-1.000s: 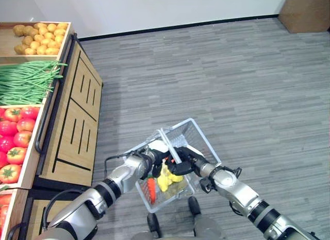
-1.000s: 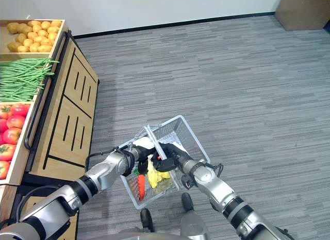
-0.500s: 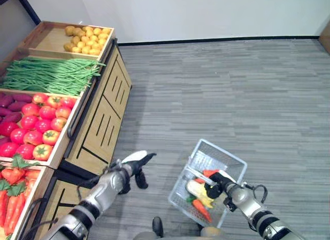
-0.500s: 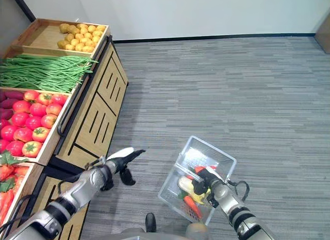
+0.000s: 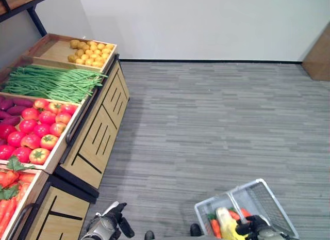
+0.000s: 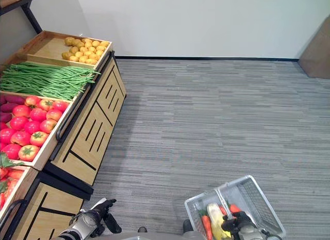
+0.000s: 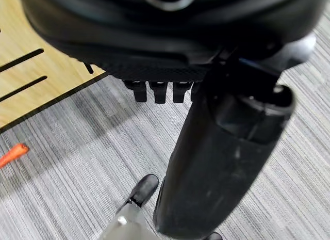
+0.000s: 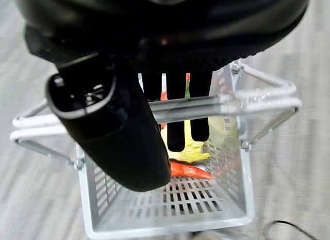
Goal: Get the vegetables into the basket
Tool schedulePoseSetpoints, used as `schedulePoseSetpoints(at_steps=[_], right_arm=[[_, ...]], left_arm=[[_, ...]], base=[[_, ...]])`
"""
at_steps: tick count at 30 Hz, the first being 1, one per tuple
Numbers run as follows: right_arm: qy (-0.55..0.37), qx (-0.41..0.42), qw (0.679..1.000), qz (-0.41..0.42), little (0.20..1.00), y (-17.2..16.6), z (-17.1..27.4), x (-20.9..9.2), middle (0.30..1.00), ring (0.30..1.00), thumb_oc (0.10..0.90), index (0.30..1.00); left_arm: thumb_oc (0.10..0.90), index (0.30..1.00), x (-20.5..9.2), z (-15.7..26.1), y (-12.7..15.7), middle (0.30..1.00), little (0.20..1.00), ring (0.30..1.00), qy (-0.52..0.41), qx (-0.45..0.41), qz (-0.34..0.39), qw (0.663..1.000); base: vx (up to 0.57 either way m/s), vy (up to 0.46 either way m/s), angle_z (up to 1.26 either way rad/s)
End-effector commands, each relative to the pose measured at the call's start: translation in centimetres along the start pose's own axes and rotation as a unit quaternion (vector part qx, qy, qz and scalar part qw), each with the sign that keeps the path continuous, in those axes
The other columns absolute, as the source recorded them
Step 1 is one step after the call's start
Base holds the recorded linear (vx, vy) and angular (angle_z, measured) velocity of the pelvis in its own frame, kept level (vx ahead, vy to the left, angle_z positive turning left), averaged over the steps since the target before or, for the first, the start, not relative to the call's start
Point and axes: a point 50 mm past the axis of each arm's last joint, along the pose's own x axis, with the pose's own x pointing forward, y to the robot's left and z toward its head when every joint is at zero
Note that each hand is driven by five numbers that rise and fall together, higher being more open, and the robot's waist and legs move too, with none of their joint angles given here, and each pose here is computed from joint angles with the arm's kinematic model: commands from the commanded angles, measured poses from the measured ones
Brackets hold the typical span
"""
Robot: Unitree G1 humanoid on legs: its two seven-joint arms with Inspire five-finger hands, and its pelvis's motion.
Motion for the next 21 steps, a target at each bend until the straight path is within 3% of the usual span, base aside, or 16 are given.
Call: schedulePoseSetpoints(at_steps=[1, 11, 21], right_arm=[[-0.031, 0.046, 0.998, -0.011, 0.3, -0.5, 2.1, 0.1, 0.3, 0.3, 0.4, 0.3], [0.055, 0.067, 0.996, 0.012, 0.3, 1.5, -2.9, -0.3, 0.3, 0.3, 0.4, 0.3], [0.051, 0.04, 0.998, 0.028, 0.3, 2.3, -2.9, -0.4, 0.3, 0.3, 0.4, 0.3]], left_arm=[[0.9, 1.0, 0.4, 1.3, 2.6, 1.0, 1.0, 1.0, -0.002, -0.016, 0.044, 0.999], [0.9, 1.0, -0.1, -3.7, 0.3, 1.0, 1.0, 1.0, 0.095, -0.07, 0.021, 0.993], [0.9, 1.0, -0.3, -4.3, -0.4, 1.0, 1.0, 1.0, 0.1, -0.07, 0.017, 0.992]], base=[[0.0, 0.002, -0.04], [0.0, 0.005, -0.03], [0.0, 0.004, -0.01]])
